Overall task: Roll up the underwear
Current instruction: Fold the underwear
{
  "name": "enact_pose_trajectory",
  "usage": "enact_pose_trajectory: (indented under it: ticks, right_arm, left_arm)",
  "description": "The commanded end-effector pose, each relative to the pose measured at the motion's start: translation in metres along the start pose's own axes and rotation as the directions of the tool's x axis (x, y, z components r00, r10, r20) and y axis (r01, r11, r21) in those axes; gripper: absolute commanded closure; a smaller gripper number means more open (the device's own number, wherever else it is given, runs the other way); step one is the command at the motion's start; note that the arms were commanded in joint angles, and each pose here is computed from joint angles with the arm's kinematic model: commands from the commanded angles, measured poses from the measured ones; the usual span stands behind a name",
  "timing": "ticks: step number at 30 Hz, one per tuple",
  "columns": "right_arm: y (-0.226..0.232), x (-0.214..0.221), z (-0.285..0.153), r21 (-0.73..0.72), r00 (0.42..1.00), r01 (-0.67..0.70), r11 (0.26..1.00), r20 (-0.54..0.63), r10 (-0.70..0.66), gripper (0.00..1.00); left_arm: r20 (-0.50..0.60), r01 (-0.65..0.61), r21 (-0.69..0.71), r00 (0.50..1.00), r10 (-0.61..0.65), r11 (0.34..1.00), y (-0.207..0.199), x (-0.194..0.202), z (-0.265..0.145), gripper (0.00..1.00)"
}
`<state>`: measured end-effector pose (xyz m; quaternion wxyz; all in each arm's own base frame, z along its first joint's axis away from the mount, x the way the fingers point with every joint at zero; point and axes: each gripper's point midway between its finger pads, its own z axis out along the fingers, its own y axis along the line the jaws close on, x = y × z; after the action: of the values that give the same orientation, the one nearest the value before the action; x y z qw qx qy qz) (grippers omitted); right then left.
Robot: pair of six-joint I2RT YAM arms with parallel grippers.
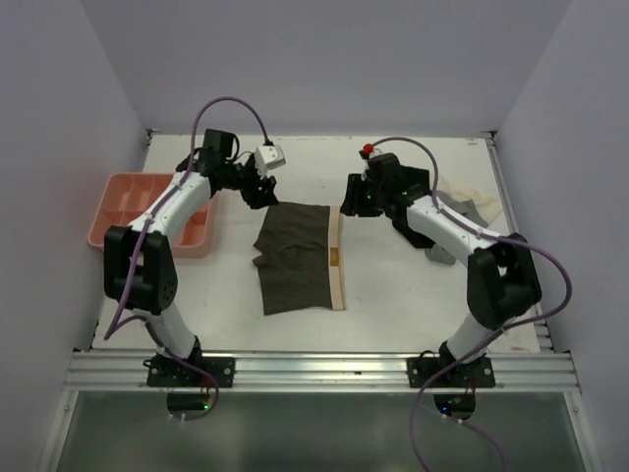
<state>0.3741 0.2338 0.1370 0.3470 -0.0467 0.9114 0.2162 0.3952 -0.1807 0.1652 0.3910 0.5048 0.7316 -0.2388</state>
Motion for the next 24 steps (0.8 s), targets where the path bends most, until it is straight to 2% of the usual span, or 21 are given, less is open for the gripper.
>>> enact_pose_trajectory:
  ticks: [1, 3, 5, 10, 24]
  right_arm:
    - [-0.010, -0.015, 0.034, -0.028, 0.999, 0.031, 0.999, -0.025, -0.032, 0.55]
    - [-0.015, -0.029, 0.045, -0.041, 1.000, 0.025, 0.999, -0.013, -0.026, 0.56]
    - [-0.024, -0.022, 0.068, -0.057, 0.998, 0.009, 0.998, -0.058, -0.013, 0.58]
    - [-0.025, -0.026, 0.101, -0.091, 0.996, 0.024, 0.996, -0.079, -0.031, 0.59]
    - [-0.043, -0.016, 0.139, -0.061, 0.990, 0.071, 0.996, -0.116, -0.078, 0.56]
  left_arm:
    - [0.045, 0.166, -0.060, 0.985, -0.164, 0.984, 0.047, 0.005, 0.021, 0.43]
    - [0.043, 0.204, -0.087, 0.979, -0.201, 0.975, 0.069, 0.013, 0.030, 0.44]
    - [0.038, 0.221, -0.109, 0.975, -0.218, 0.969, 0.082, 0.018, 0.038, 0.46]
    - [0.003, 0.249, -0.162, 0.968, -0.252, 0.955, 0.106, 0.041, 0.058, 0.48]
    - [-0.046, 0.320, -0.157, 0.943, -0.331, 0.934, 0.117, 0.088, 0.086, 0.49]
